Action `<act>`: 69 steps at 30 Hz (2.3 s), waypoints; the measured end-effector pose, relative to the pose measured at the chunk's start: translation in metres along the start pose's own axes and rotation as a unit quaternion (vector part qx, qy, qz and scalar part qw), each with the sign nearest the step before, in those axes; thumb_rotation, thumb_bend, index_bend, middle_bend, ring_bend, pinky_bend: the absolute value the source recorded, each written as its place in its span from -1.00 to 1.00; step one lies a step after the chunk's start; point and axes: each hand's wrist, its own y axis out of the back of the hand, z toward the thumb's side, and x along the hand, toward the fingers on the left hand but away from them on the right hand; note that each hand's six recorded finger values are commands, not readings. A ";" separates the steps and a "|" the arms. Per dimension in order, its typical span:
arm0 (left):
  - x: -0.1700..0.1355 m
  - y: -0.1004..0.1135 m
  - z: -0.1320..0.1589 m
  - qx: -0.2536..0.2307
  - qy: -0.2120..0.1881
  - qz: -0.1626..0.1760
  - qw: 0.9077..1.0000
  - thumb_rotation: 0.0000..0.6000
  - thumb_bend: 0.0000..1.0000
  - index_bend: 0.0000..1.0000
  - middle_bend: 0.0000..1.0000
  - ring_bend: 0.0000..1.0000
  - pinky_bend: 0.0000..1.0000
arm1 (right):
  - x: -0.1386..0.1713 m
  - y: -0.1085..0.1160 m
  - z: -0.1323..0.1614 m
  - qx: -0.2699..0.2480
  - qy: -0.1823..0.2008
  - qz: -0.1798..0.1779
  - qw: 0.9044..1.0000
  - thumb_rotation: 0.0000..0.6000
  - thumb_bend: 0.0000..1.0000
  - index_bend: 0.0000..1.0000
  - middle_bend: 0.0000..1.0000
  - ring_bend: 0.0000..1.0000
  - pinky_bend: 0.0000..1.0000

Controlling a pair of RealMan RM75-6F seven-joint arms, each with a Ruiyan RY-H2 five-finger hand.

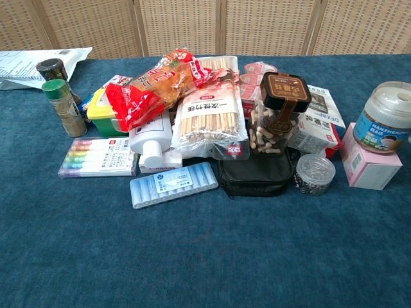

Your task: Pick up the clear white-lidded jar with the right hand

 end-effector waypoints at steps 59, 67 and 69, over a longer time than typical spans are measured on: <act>-0.008 -0.001 -0.016 0.000 0.023 0.006 1.000 0.37 -0.43 -1.00 -0.90 -1.00 -1.00 | -0.044 0.012 0.044 -0.052 0.042 -0.051 0.996 1.00 -0.77 -0.86 0.15 -0.08 -0.35; -0.009 0.000 -0.013 -0.001 0.015 0.005 1.000 0.36 -0.44 -1.00 -0.90 -1.00 -1.00 | -0.052 0.036 0.090 -0.054 0.088 -0.056 0.993 1.00 -0.77 -0.89 0.15 -0.08 -0.35; -0.010 0.000 -0.012 -0.001 0.010 0.005 1.000 0.37 -0.43 -1.00 -0.90 -1.00 -1.00 | -0.054 0.043 0.106 -0.053 0.104 -0.057 0.992 1.00 -0.77 -0.89 0.15 -0.07 -0.35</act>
